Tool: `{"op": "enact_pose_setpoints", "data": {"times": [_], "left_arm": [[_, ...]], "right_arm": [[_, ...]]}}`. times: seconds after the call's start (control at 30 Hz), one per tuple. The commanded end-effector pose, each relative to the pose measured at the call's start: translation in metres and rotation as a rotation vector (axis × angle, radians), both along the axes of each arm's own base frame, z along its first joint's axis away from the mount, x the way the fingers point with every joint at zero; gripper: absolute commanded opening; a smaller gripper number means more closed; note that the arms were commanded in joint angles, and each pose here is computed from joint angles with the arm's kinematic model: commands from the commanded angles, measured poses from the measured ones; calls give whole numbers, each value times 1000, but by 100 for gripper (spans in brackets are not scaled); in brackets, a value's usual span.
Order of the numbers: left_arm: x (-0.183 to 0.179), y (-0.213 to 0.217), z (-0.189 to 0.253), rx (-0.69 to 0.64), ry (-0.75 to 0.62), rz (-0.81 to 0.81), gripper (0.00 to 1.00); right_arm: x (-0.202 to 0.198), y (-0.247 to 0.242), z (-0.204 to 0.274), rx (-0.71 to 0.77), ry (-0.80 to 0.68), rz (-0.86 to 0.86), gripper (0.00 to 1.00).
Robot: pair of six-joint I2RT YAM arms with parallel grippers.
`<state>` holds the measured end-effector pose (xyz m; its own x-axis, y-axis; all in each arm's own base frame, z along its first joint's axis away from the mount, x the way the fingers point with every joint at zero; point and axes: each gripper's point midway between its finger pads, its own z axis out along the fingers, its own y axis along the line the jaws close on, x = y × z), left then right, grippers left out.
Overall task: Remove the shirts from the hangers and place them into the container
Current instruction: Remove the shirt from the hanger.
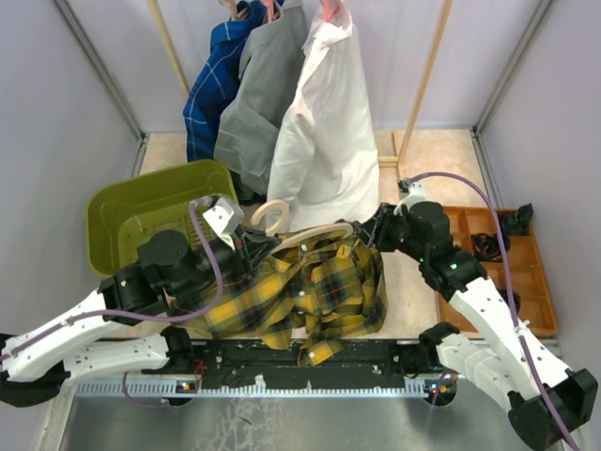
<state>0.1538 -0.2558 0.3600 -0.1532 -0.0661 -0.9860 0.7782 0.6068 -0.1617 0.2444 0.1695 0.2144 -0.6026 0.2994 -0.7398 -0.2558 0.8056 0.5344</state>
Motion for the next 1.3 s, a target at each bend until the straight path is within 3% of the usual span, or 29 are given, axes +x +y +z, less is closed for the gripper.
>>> {"op": "enact_pose_setpoints", "data": {"times": [0.0, 0.17, 0.27, 0.33, 0.43, 0.6, 0.93, 1.17, 1.27], "left_arm": [[-14, 18, 92, -300, -135, -27, 0], [-19, 25, 99, -346, -147, -39, 0], [-17, 27, 96, -336, -142, -23, 0], [-15, 26, 94, -320, -131, -16, 0], [-11, 25, 87, -284, -115, 6, 0], [-4, 23, 79, -243, -102, 35, 0], [-2, 12, 58, -124, -68, 18, 0], [-9, -4, 50, -71, -53, -61, 0], [-15, -13, 46, -20, -51, -121, 0]], "right_arm": [[9, -40, -53, -154, 144, -151, 35], [12, -21, -46, 20, 163, -61, 38], [11, -11, -31, 59, 94, 8, 40], [9, -12, -21, 48, 35, 28, 45], [9, -24, -6, 9, -59, -6, 61], [-1, -37, 28, -33, -266, -10, 74], [-33, -31, 104, -161, -680, 190, 81], [-45, -26, 128, -208, -732, 278, 85], [-51, -28, 140, -279, -792, 316, 82]]}}
